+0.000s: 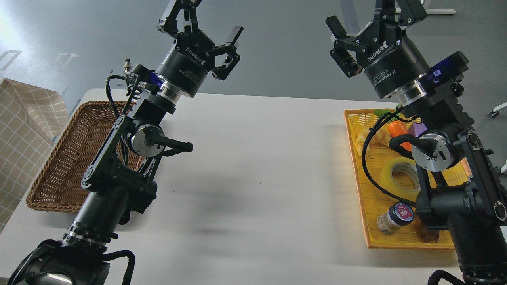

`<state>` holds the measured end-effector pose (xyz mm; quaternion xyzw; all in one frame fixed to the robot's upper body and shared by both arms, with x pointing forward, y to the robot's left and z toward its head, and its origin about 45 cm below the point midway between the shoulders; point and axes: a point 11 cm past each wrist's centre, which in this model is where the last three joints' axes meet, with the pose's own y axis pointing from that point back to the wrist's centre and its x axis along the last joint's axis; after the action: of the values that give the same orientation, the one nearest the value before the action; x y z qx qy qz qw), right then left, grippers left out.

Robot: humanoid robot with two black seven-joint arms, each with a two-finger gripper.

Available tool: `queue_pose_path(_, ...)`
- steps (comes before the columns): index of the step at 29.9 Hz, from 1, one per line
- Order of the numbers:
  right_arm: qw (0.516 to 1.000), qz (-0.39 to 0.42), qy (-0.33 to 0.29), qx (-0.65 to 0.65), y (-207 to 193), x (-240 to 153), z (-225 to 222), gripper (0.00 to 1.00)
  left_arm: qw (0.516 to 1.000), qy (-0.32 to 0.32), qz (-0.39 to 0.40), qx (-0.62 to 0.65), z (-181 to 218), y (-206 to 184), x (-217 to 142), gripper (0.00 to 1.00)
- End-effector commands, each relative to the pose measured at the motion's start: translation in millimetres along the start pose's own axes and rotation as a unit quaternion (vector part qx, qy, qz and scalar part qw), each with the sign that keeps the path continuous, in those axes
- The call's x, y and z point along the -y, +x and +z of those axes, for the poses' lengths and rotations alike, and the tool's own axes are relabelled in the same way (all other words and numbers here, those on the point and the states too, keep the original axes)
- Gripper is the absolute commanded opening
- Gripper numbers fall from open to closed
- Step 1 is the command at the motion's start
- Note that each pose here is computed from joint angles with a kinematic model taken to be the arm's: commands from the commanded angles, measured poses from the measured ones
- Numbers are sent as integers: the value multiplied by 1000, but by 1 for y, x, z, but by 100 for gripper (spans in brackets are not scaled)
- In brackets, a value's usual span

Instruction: Place and transfer tape with both arms

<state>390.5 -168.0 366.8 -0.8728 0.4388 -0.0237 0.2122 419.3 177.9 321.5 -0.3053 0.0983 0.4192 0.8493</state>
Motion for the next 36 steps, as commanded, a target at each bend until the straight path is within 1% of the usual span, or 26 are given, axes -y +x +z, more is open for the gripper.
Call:
queue_pose_path(1,1000,-1,0,0,0,0,0,100,1000,1,0,0,0,0,0,98)
queue_pose_path(31,1000,-2,1,-1,-1,0,-1,100,1000,1,3,0,-1,1,-2,98)
queue_pose_path(34,1000,4,-5,-20,7,-1,-5,100,1000,0,0,0,-1,0,-2,98)
queue_pose_path(36,998,8,-17,-53,20,-5,-14,100,1000,0,0,0,-1,0,-2,98)
